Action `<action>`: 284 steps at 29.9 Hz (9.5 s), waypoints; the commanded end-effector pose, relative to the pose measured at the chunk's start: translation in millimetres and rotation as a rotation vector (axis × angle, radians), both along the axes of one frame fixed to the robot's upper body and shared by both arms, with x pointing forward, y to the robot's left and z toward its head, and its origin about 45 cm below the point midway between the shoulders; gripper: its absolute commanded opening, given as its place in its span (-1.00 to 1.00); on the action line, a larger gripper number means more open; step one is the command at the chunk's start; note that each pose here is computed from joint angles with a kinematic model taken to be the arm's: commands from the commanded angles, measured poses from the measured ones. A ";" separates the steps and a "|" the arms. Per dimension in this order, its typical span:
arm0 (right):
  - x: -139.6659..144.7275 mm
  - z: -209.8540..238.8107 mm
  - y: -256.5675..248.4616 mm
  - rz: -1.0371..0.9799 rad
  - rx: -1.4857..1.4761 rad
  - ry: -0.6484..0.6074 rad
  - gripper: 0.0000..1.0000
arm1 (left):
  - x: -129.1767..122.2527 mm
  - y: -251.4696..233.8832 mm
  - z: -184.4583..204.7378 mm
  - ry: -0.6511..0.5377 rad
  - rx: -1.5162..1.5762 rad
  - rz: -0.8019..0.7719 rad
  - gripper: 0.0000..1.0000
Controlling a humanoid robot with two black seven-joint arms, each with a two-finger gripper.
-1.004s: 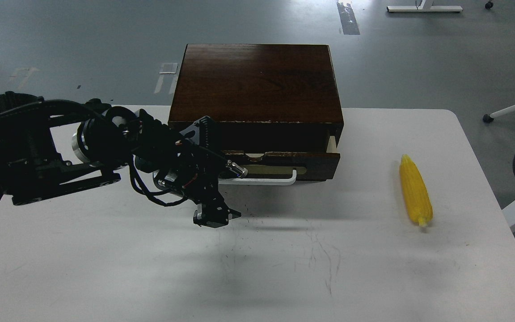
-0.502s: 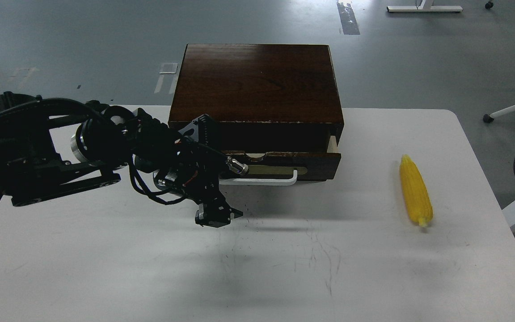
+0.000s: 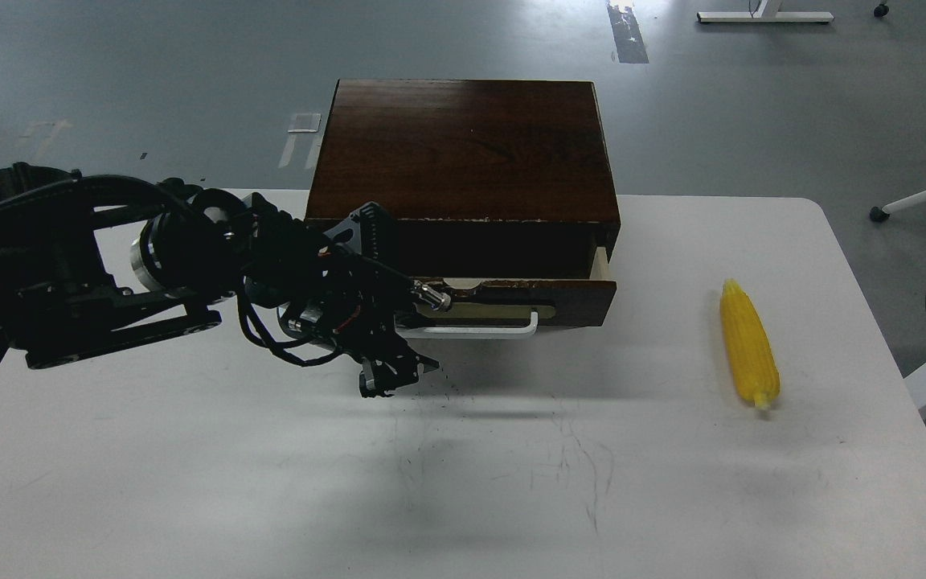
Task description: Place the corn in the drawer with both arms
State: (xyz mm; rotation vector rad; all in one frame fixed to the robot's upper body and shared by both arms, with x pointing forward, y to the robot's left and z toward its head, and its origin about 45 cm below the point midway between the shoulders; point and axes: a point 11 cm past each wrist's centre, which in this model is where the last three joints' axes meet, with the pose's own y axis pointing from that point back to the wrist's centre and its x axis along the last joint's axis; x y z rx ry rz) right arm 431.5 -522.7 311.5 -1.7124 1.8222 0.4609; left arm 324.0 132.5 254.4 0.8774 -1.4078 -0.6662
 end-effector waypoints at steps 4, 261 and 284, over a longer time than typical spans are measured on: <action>-0.4 -0.4 -0.6 -0.002 0.000 0.000 1.00 | 0.3 -0.3 0.9 -0.004 0.002 -0.003 -0.22; 39.3 76.0 408.2 0.767 -2.125 -0.640 1.00 | 127.8 313.5 141.7 1.046 -2.303 1.272 0.95; 82.6 83.0 245.1 0.423 -0.632 -0.184 1.00 | 150.6 287.5 96.5 1.133 -2.347 1.332 0.95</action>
